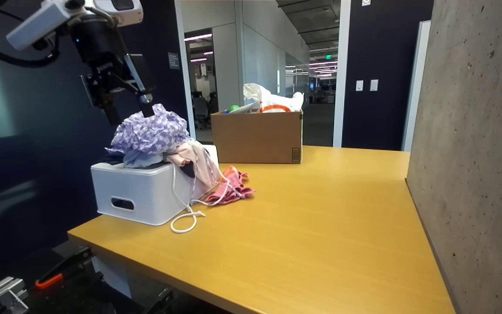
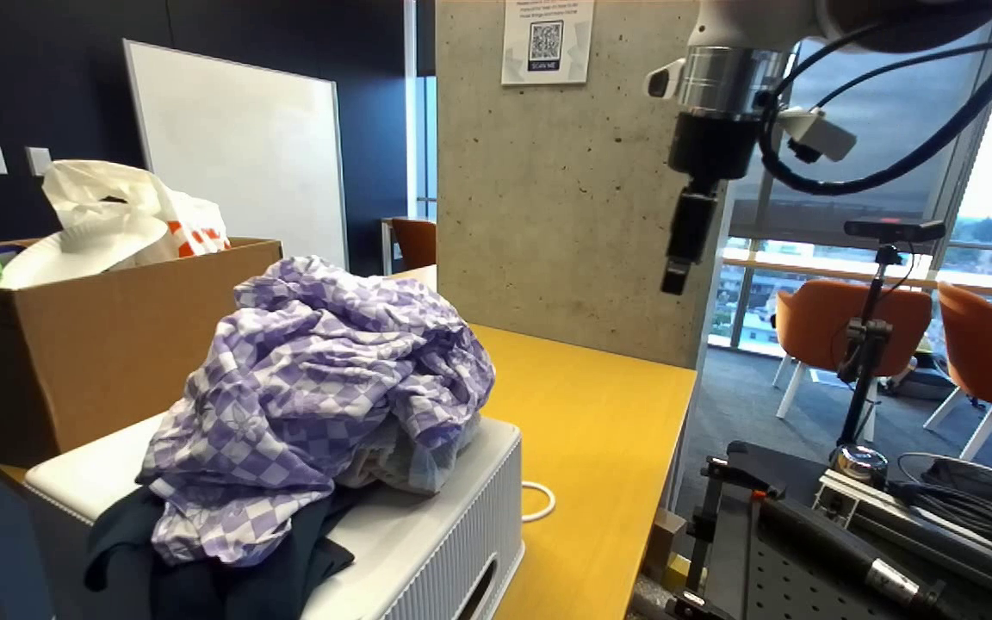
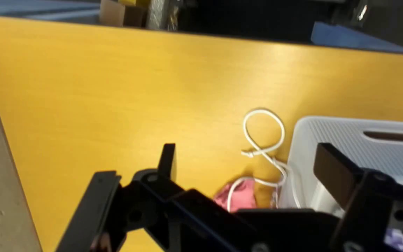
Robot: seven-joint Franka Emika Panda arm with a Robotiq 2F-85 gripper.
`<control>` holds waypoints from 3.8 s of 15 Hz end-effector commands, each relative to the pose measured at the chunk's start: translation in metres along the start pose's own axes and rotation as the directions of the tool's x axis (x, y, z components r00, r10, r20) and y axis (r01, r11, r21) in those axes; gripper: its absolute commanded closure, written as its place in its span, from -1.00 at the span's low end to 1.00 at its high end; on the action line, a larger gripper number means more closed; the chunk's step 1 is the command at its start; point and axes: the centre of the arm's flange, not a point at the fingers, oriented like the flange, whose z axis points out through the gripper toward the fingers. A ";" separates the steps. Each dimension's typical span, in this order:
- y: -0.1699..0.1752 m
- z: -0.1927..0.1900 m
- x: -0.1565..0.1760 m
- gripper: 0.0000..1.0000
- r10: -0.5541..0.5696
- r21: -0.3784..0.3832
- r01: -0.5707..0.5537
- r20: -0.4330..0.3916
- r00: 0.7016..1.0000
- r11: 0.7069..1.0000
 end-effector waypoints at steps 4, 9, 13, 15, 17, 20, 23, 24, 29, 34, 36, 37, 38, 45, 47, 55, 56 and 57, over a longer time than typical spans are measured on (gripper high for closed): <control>-0.080 -0.023 0.095 -1.00 -0.037 0.044 0.052 -0.290 0.956 0.998; -0.080 0.021 0.151 -1.00 -0.031 0.107 0.074 -0.357 0.933 0.992; -0.124 0.020 0.162 -1.00 -0.065 0.148 0.140 -0.428 0.902 0.979; -0.137 0.019 0.168 -1.00 -0.080 0.160 0.167 -0.443 0.893 0.973; -0.135 0.029 0.176 -1.00 -0.082 0.165 0.169 -0.438 0.895 0.972; -0.124 0.046 0.185 -0.47 -0.074 0.178 0.161 -0.415 0.907 0.971; -0.120 0.057 0.187 -0.02 -0.071 0.193 0.159 -0.400 0.914 0.968; -0.122 0.056 0.186 0.15 -0.072 0.199 0.164 -0.400 0.914 0.966; -0.129 0.041 0.182 0.90 -0.065 0.221 0.169 -0.411 0.909 0.961; -0.106 -0.039 0.207 0.99 -0.004 0.203 0.123 -0.502 0.865 0.971; -0.086 -0.086 0.217 0.99 0.033 0.194 0.095 -0.568 0.822 0.976; -0.074 -0.110 0.221 0.99 0.056 0.188 0.074 -0.603 0.796 0.979; -0.058 -0.135 0.224 0.99 0.082 0.186 0.049 -0.637 0.766 0.981; 0.116 -0.250 0.212 0.99 0.248 0.157 -0.203 -0.773 0.584 0.967; 0.178 -0.258 0.196 0.99 0.295 0.153 -0.291 -0.782 0.549 0.945; 0.367 -0.149 0.129 0.99 0.458 0.140 -0.530 -0.710 0.535 0.836; 0.380 -0.121 0.125 0.99 0.481 0.142 -0.549 -0.689 0.543 0.824; 0.391 -0.099 0.126 0.99 0.505 0.145 -0.567 -0.663 0.553 0.811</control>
